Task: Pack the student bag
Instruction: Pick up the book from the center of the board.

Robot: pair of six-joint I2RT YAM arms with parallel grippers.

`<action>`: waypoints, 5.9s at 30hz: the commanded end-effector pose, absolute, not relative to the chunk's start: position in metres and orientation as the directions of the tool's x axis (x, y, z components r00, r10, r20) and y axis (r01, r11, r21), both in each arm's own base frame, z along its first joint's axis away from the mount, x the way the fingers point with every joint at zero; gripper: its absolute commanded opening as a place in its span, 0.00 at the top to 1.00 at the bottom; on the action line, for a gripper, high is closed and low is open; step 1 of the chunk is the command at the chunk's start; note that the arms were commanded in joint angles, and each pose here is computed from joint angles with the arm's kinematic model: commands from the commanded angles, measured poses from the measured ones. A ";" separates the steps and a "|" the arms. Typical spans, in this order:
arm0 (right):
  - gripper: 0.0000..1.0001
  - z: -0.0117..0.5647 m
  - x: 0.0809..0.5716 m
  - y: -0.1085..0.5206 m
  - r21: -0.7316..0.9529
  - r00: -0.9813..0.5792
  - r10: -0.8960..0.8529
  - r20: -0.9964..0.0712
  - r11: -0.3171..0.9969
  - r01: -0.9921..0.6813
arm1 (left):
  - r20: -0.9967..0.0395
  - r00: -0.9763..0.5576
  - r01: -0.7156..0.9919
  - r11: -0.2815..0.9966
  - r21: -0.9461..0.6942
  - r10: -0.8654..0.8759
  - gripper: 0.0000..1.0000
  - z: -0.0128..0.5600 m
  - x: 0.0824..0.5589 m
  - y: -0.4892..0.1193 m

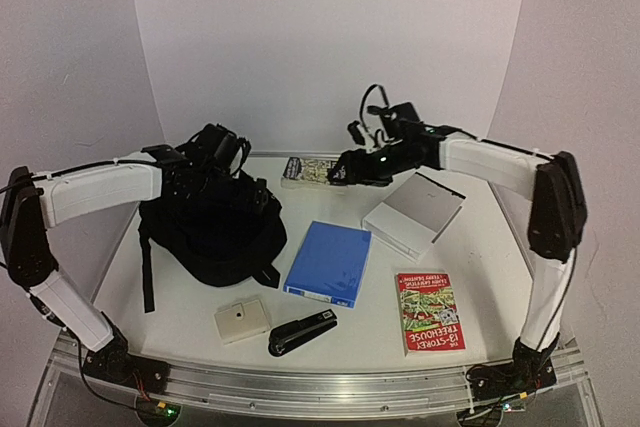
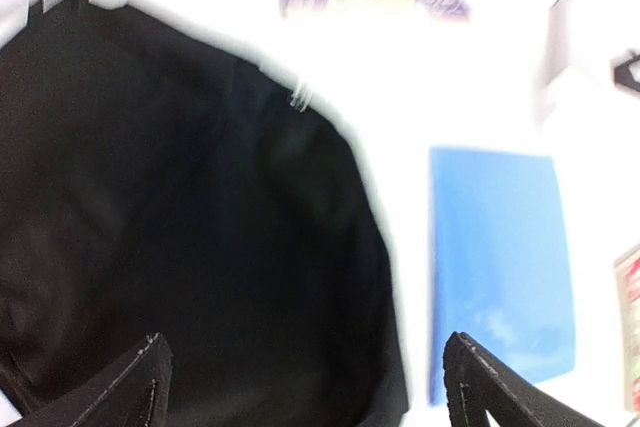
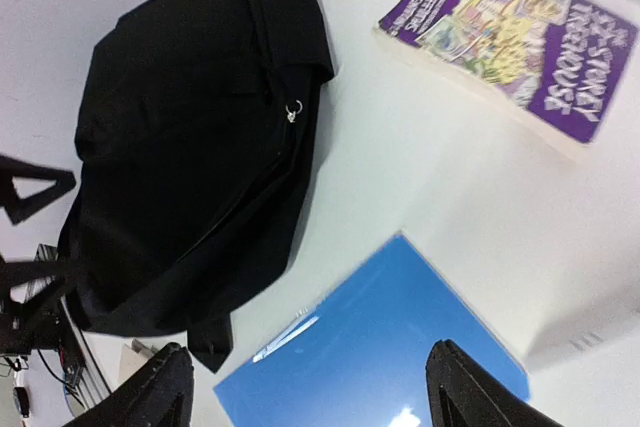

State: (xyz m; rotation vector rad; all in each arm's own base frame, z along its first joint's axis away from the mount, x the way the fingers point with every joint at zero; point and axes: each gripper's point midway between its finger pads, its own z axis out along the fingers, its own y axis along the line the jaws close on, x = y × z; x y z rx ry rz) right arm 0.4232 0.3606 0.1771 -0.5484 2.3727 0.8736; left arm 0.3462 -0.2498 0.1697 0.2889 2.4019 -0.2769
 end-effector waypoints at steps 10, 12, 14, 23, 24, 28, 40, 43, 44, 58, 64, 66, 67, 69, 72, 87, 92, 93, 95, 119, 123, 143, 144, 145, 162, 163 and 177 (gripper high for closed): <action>0.28 0.140 0.427 0.141 0.517 -0.872 0.144 -0.467 0.845 -0.138 | -0.728 -0.660 0.554 0.776 -0.302 0.187 0.00 0.199 0.402 -0.389; 0.30 0.123 0.427 0.128 0.517 -0.885 0.169 -0.433 0.851 -0.090 | -0.715 -0.665 0.577 0.756 -0.308 0.216 0.01 0.184 0.405 -0.407; 0.32 0.107 0.430 0.118 0.514 -0.897 0.188 -0.400 0.856 -0.050 | -0.707 -0.667 0.599 0.735 -0.320 0.236 0.01 0.173 0.407 -0.424; 0.36 0.051 0.431 0.104 0.486 -0.931 0.219 -0.291 0.872 0.053 | -0.698 -0.679 0.641 0.648 -0.413 0.227 0.02 0.140 0.420 -0.478; 0.37 0.047 0.429 0.103 0.485 -0.934 0.221 -0.282 0.872 0.061 | -0.696 -0.681 0.643 0.639 -0.422 0.225 0.02 0.137 0.422 -0.482; 0.45 0.032 0.428 0.109 0.511 -0.942 0.227 -0.245 0.856 0.074 | -0.695 -0.685 0.653 0.609 -0.451 0.220 0.02 0.128 0.426 -0.497; 0.44 0.073 0.405 0.097 0.488 -0.914 0.224 -0.338 0.872 0.034 | -0.709 -0.677 0.652 0.608 -0.453 0.198 0.02 0.114 0.438 -0.508; 0.39 0.080 0.397 0.090 0.459 -0.900 0.232 -0.369 0.888 0.040 | -0.707 -0.680 0.654 0.598 -0.463 0.196 0.02 0.110 0.441 -0.514; 0.38 0.076 0.392 0.088 0.453 -0.903 0.234 -0.361 0.890 0.049 | -0.710 -0.678 0.657 0.592 -0.467 0.192 0.02 0.111 0.442 -0.516; 0.56 0.035 0.408 0.128 0.655 -0.948 0.255 -0.190 0.752 0.071 | -0.681 -0.708 0.665 0.501 -0.554 0.188 0.17 0.089 0.435 -0.541; 0.75 0.059 0.424 0.134 0.689 -0.933 0.263 -0.246 0.724 0.023 | -0.680 -0.694 0.702 0.431 -0.567 0.236 0.45 0.087 0.417 -0.554; 0.79 0.065 0.429 0.136 0.699 -0.930 0.266 -0.253 0.715 0.014 | -0.691 -0.679 0.721 0.404 -0.563 0.248 0.53 0.093 0.409 -0.559; 0.81 0.068 0.431 0.137 0.703 -0.928 0.269 -0.258 0.712 0.011 | -0.699 -0.669 0.731 0.395 -0.557 0.252 0.56 0.096 0.407 -0.560; 0.88 0.073 0.435 0.137 0.708 -0.925 0.272 -0.266 0.707 0.004 | -0.719 -0.646 0.752 0.374 -0.542 0.255 0.61 0.107 0.401 -0.563; 1.00 0.087 0.439 0.140 0.719 -0.919 0.272 -0.287 0.694 -0.019 | -0.749 -0.615 0.776 0.360 -0.518 0.246 0.67 0.125 0.396 -0.564; 1.00 0.136 0.400 0.199 0.800 -0.940 0.169 -0.295 0.582 -0.146 | -0.790 -0.588 0.773 0.406 -0.487 0.172 0.73 0.216 0.347 -0.511; 1.00 0.104 0.388 0.226 0.789 -0.964 0.090 -0.250 0.595 -0.149 | -0.734 -0.649 0.725 0.454 -0.518 0.199 0.72 0.190 0.320 -0.487; 1.00 0.095 0.387 0.228 0.790 -0.969 0.081 -0.233 0.597 -0.140 | -0.724 -0.660 0.714 0.465 -0.524 0.199 0.71 0.184 0.317 -0.482; 1.00 0.077 0.389 0.229 0.787 -0.976 0.069 -0.204 0.605 -0.122 | -0.706 -0.680 0.692 0.491 -0.528 0.198 0.68 0.171 0.312 -0.471; 0.62 -0.018 0.390 0.205 0.638 -0.993 0.031 -0.113 0.768 -0.048 | -0.561 -0.828 0.454 0.593 -0.665 0.004 0.09 0.135 0.400 -0.423; 0.46 -0.007 0.398 0.202 0.626 -0.989 0.030 -0.145 0.777 -0.068 | -0.521 -0.853 0.416 0.607 -0.678 0.002 0.09 0.120 0.413 -0.431; 0.59 -0.019 0.414 0.218 0.642 -0.990 -0.006 -0.144 0.760 -0.098 | -0.465 -0.885 0.414 0.423 -0.806 -0.020 0.27 0.115 0.421 -0.462; 0.59 -0.017 0.413 0.220 0.651 -0.990 -0.010 -0.143 0.752 -0.102 | -0.479 -0.877 0.431 0.406 -0.806 -0.020 0.29 0.120 0.419 -0.463; 0.59 -0.014 0.413 0.222 0.658 -0.989 -0.013 -0.144 0.745 -0.106 | -0.501 -0.865 0.456 0.383 -0.803 -0.022 0.32 0.130 0.417 -0.464; 0.38 0.106 0.416 0.235 0.704 -0.925 -0.045 -0.378 0.634 -0.319 | -0.654 -0.755 0.629 0.229 -0.743 -0.047 0.87 0.221 0.387 -0.452; 0.36 0.113 0.415 0.235 0.705 -0.919 -0.045 -0.391 0.628 -0.330 | -0.660 -0.750 0.634 0.237 -0.736 -0.047 0.90 0.224 0.386 -0.450; 0.03 0.201 0.410 0.195 0.645 -0.846 -0.021 -0.533 0.637 -0.422 | -0.885 -0.429 0.766 0.592 -0.251 0.180 1.00 0.250 0.371 -0.418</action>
